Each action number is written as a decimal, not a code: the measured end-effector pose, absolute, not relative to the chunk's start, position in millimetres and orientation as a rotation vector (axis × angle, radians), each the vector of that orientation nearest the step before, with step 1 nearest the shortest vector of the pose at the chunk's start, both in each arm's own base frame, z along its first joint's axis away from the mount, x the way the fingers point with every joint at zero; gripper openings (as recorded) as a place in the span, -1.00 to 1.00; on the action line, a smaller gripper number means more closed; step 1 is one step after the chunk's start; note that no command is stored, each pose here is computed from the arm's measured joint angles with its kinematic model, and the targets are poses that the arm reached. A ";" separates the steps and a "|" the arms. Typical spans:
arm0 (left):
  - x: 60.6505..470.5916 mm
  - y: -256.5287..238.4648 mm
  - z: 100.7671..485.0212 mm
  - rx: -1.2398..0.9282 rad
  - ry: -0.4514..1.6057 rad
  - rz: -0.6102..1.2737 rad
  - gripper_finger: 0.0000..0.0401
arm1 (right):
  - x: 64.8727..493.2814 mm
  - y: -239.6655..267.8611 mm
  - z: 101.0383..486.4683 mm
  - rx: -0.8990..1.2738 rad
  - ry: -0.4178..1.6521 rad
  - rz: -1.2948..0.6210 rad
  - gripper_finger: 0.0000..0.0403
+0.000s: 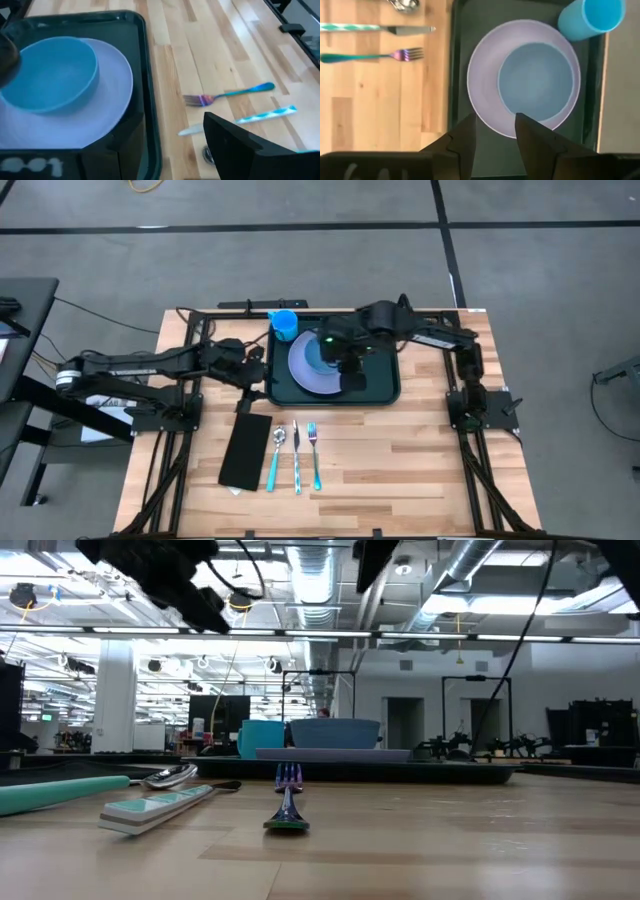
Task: Set up tray
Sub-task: Put the table napkin to the right of the purple plate on the tray
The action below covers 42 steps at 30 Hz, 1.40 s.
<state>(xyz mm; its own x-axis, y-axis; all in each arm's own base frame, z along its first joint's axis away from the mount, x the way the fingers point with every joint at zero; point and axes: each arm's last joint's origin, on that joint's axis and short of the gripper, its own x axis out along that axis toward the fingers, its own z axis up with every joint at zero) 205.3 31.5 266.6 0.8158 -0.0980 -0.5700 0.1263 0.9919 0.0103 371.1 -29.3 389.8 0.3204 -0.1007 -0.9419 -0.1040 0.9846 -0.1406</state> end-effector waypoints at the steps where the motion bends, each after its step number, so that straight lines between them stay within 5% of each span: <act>1: 210.5 32.5 264.6 0.057 0.598 -0.120 -0.04 | 366.4 -26.7 395.7 -0.189 1.230 0.003 -0.37; 7: 236.3 37.4 243.1 -0.189 0.653 -0.047 -0.04 | 347.3 -13.4 417.8 -0.188 1.161 0.008 -0.37; 15: 241.0 2.0 206.6 -0.532 0.954 -0.470 -0.04 | 341.6 -2.7 423.8 -0.192 1.139 0.025 -0.37; 20: 228.3 -37.6 202.4 -0.692 1.185 -0.462 -0.04 | 341.7 -2.0 423.7 -0.191 1.139 0.025 -0.37; 33: 189.9 -122.3 195.7 -0.343 1.220 -0.084 -0.04 | 341.7 -2.3 423.6 -0.174 1.140 0.015 -0.37; 42: 178.0 -162.8 154.3 -0.226 1.358 -0.017 -0.04 | 343.0 -2.3 422.2 -0.190 1.144 0.026 -0.37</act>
<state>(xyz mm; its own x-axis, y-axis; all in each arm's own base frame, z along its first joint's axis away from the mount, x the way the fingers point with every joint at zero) 178.0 -162.8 154.3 0.2146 -0.1424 -0.9663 -0.1185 0.9782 -0.1705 343.0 -2.3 422.2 0.4153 -0.0765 -0.9065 -0.1177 0.9836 -0.1369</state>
